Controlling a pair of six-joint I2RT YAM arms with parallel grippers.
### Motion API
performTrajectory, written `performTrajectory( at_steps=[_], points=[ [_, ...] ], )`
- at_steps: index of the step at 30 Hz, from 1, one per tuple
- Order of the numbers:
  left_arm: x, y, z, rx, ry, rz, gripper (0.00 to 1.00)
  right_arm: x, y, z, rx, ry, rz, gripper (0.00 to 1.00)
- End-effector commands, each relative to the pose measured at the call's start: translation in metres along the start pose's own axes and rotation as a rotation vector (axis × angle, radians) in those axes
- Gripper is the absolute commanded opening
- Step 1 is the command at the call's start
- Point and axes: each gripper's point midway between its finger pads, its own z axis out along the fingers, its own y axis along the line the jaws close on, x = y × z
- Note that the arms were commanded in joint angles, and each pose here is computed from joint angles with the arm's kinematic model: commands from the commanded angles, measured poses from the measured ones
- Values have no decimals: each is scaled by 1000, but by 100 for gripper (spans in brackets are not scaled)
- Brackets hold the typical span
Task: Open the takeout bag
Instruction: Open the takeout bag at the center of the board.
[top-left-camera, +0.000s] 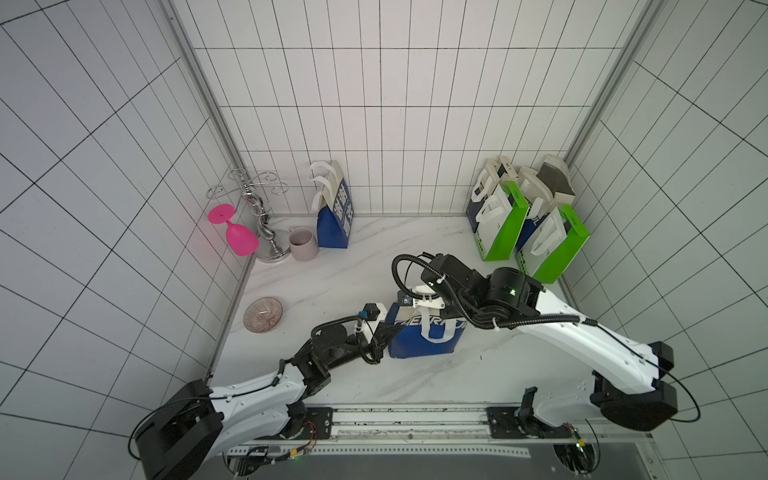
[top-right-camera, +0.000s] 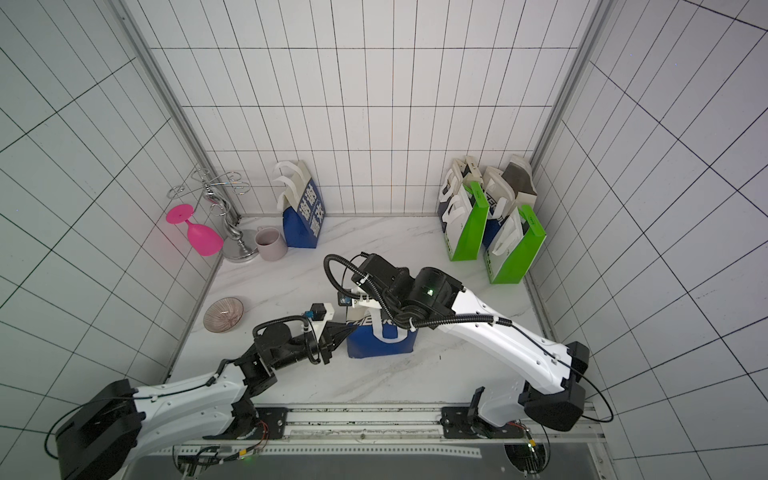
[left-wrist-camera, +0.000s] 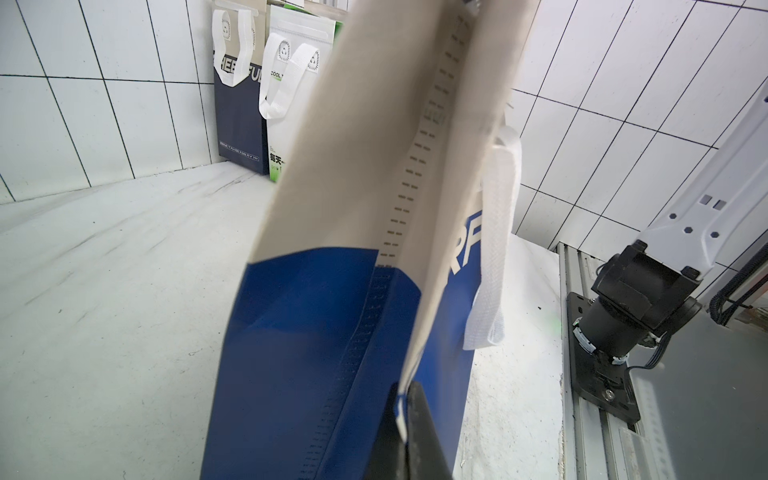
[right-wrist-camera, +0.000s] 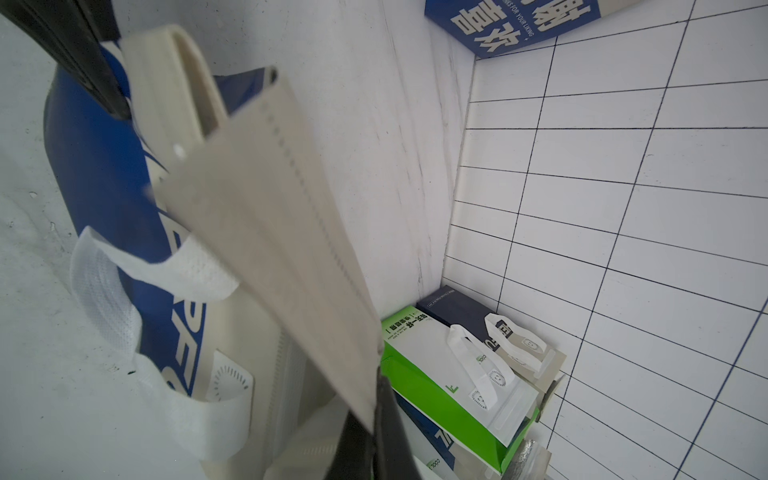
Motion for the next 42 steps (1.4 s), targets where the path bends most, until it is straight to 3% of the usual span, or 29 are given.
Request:
performTrajectory(
  at_steps=[1,23,30,39,42],
  points=[
    [20,4,1,-18,80,-16,0,-3,-57,-44,173,-78,75,0],
    [31,10,5,-44,132,-29,0,4,-64,-42,206,-23,-17,0],
    [29,10,4,-47,126,-28,0,1,-35,-32,92,-90,119,0],
    [29,11,3,-48,120,-28,0,13,7,-4,51,-113,291,0],
    [29,11,3,-49,119,-29,0,16,16,2,31,-99,312,5]
  ],
)
